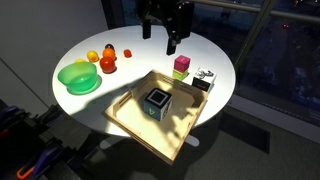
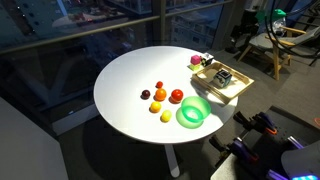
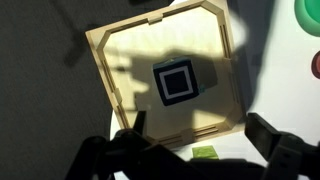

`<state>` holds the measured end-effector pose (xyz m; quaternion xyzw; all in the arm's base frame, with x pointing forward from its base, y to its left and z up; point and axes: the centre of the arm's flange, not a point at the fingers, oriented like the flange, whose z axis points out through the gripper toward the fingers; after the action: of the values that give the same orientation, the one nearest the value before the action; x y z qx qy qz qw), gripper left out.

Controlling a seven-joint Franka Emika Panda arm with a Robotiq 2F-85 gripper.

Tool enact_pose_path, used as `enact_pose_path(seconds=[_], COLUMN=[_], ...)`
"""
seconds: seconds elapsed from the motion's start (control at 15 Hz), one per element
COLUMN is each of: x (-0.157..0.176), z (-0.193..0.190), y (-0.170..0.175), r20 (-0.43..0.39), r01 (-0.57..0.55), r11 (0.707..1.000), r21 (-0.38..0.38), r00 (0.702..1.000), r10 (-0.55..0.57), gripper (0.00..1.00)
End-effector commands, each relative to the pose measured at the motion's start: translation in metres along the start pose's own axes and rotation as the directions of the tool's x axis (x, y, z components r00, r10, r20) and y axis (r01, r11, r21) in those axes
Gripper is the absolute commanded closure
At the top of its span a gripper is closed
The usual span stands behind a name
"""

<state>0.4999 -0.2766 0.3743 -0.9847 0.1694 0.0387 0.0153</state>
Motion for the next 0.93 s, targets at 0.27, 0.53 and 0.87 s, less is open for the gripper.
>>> enact_pose_path(seconds=[0.27,0.53,0.87], x=[0.016,0.028,0.038], z=[0.017,0.035,0.055], y=[0.002,0.007,0.012], r20=[0.04,0.08,0.12], r01=[-0.014,-0.025,-0.038], r11=[1.0,0.999,0.999], r21=[-0.011,-0.02,-0.038], r00=[0.999,0.996,0.992], r10=[0.014,0.027,0.043], gripper=[0.0,0.0,0.0])
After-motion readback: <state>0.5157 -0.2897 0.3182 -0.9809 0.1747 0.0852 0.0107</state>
